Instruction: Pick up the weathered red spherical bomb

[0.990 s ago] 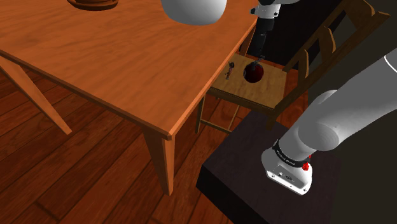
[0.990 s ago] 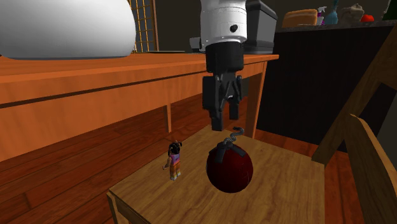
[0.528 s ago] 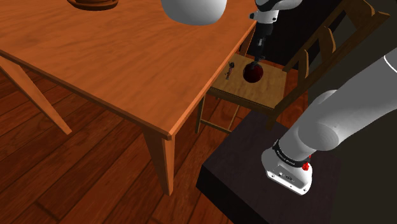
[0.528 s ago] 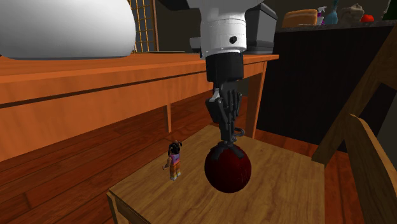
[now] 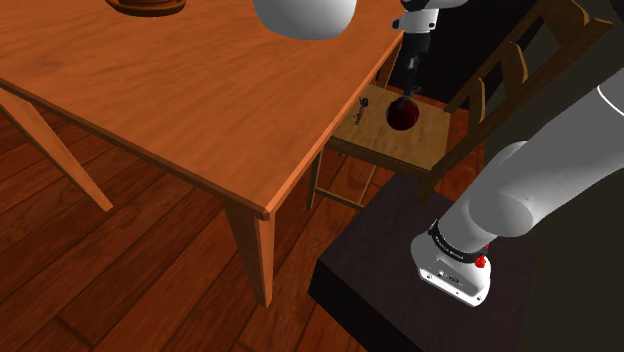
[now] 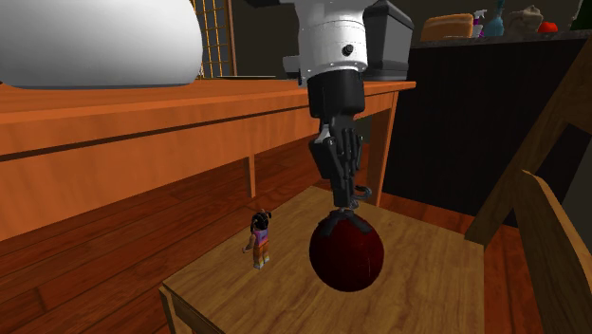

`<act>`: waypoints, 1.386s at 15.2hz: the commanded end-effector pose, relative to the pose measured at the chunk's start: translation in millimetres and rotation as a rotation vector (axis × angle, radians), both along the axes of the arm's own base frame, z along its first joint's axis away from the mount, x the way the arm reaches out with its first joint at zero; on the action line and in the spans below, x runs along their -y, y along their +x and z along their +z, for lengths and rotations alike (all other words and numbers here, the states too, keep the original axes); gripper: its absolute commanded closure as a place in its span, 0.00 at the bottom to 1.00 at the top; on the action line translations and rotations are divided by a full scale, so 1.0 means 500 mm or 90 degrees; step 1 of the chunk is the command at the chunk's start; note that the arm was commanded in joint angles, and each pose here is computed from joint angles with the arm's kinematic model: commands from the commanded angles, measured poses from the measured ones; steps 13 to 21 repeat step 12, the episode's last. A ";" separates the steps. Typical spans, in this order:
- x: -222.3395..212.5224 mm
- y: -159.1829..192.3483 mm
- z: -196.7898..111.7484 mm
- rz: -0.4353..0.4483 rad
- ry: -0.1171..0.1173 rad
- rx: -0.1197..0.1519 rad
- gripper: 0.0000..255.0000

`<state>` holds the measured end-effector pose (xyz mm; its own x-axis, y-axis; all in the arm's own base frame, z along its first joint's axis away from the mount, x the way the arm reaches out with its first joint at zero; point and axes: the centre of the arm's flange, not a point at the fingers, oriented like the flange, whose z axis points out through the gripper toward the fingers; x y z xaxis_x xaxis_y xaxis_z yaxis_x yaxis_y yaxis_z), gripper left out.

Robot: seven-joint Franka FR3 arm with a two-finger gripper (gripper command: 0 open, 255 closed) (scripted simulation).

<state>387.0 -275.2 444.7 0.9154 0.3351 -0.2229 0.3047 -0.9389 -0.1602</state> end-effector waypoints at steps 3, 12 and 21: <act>-0.007 0.017 0.050 0.007 -0.010 0.016 1.00; -0.007 0.017 0.125 0.007 -0.010 0.016 1.00; -0.007 0.017 0.125 0.007 -0.010 0.016 1.00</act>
